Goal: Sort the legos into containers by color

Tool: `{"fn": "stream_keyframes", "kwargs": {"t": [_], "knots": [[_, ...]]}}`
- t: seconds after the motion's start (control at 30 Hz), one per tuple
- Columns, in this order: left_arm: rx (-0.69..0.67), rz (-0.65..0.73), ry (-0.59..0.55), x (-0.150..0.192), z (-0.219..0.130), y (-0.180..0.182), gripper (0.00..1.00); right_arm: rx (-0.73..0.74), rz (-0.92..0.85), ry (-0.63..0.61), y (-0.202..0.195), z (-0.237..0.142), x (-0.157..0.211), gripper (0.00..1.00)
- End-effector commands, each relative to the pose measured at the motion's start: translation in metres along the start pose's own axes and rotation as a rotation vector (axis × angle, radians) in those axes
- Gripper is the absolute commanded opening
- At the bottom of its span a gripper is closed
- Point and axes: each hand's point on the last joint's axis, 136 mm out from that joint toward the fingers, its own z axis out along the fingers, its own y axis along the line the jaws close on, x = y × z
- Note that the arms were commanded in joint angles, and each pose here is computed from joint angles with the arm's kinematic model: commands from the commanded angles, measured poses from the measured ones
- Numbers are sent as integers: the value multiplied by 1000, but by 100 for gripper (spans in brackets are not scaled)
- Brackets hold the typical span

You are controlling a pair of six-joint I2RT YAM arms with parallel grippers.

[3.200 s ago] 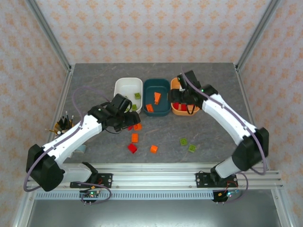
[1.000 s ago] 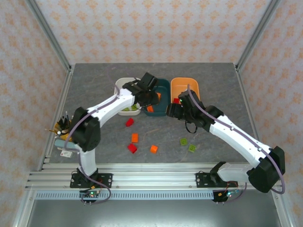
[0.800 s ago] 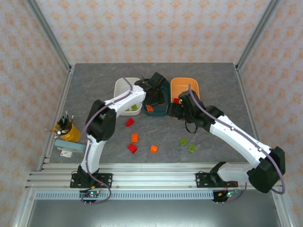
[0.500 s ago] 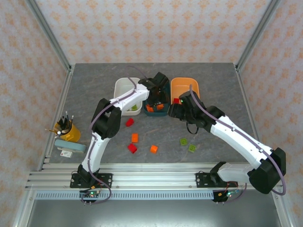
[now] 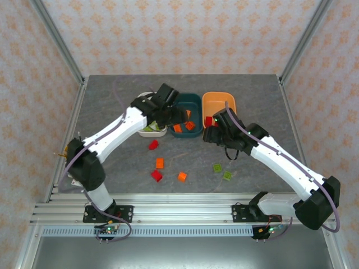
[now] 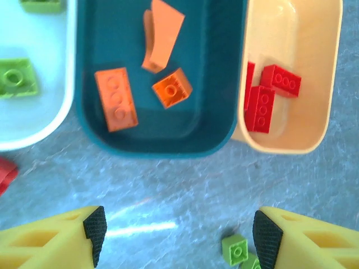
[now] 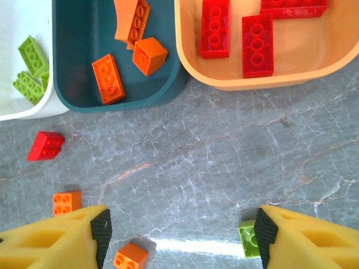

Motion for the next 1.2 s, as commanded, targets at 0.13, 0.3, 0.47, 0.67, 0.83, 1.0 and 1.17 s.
{"fn": "stream_keyframes", "kwargs": {"t": [0.13, 0.3, 0.47, 0.67, 0.83, 1.0, 1.17], "knots": [[-116, -45, 29, 50, -27, 68, 73, 31, -16, 64, -12, -7, 16, 68], [-169, -66, 27, 75, -40, 104, 74, 43, -34, 60, -12, -6, 19, 67], [-93, -80, 51, 85, -38, 96, 74, 55, -37, 36, -9, -7, 19, 67], [-21, -34, 157, 93, -6, 44, 72, 117, -26, -12, -21, -24, 23, 65], [-9, -3, 260, 110, 32, -9, 68, 188, 5, -52, -41, -50, 23, 64], [-35, 51, 388, 140, 72, -56, 66, 166, 45, -82, -51, -76, 26, 64], [-122, 82, 492, 177, 108, -72, 69, 126, 93, -100, -61, -92, 33, 64]]}}
